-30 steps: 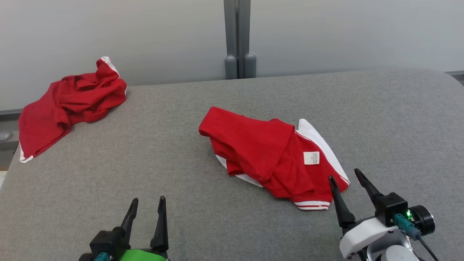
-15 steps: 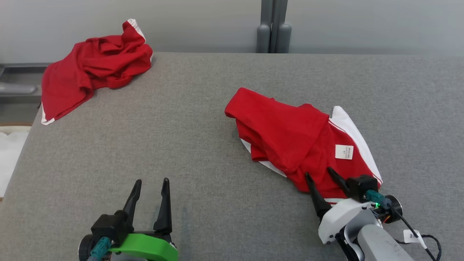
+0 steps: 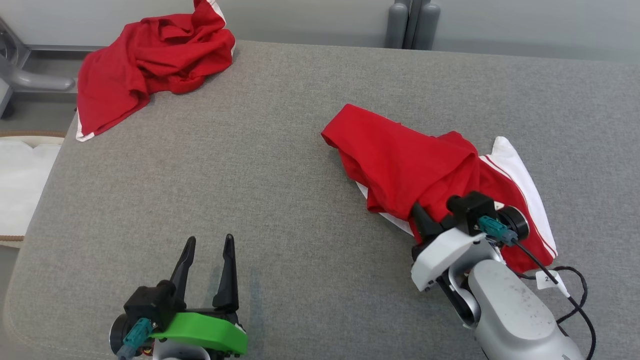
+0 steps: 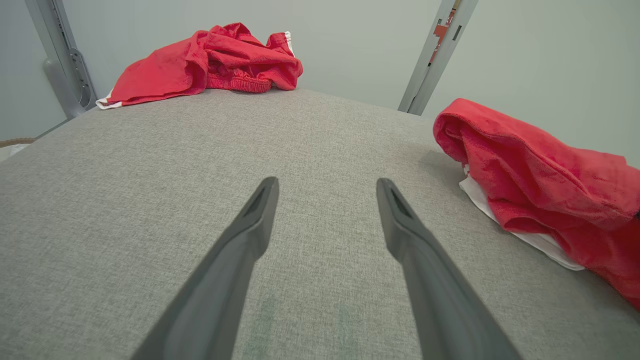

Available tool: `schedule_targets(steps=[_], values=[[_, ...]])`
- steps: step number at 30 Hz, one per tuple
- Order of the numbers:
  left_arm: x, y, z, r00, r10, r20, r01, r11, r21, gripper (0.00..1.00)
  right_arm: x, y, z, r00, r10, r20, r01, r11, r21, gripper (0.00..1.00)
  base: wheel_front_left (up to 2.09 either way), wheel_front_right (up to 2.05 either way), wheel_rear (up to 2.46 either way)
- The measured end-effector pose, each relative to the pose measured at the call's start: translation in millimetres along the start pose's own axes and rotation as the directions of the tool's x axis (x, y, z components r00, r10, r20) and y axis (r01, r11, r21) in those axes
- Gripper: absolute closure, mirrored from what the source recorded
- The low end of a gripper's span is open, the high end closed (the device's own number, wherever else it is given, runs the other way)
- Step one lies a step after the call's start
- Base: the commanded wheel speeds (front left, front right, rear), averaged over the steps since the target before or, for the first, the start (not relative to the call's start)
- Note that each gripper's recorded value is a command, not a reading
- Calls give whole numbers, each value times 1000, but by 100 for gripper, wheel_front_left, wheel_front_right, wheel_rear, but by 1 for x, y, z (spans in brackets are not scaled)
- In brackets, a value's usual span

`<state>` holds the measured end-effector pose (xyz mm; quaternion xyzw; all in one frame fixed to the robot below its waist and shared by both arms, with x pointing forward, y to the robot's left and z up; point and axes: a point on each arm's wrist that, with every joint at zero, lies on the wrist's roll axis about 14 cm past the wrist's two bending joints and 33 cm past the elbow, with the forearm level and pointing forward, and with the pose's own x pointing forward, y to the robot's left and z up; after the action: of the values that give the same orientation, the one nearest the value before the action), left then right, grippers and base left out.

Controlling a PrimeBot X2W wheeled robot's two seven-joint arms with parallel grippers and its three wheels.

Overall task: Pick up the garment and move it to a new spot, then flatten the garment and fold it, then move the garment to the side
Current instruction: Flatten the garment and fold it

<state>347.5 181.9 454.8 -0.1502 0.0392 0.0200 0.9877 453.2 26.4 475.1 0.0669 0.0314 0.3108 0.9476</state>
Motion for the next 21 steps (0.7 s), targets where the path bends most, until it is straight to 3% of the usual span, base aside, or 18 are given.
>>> schedule_targets(steps=[8, 16, 17, 18, 19, 21], values=[[0, -2, 2, 1000, 0, 7, 0, 1000, -17, 0, 28, 54, 54, 973, 190, 131, -183, 981, -60, 100, 0, 0, 0], [-4, 2, 7, 1000, 20, 22, -19, 999, -39, 0, 61, 89, 68, 939, 327, 107, -306, 937, -169, 100, 0, 0, 0], [-5, 3, 8, 999, 26, 24, -25, 999, -38, 0, 64, 91, 61, 939, 335, 74, -318, 931, -177, 87, 0, 0, 0], [-6, 5, 9, 999, 32, 25, -31, 999, -40, 0, 66, 94, 54, 938, 344, 42, -331, 926, -179, 66, 0, 0, 0], [-7, 7, 9, 999, 39, 25, -38, 998, -43, 0, 66, 99, 49, 933, 359, 27, -349, 920, -181, 0, 0, 0, 0], [-9, 11, 9, 998, 55, 26, -53, 998, -43, 0, 65, 115, 37, 915, 404, -24, -401, 896, -192, 0, 0, 0, 0]])
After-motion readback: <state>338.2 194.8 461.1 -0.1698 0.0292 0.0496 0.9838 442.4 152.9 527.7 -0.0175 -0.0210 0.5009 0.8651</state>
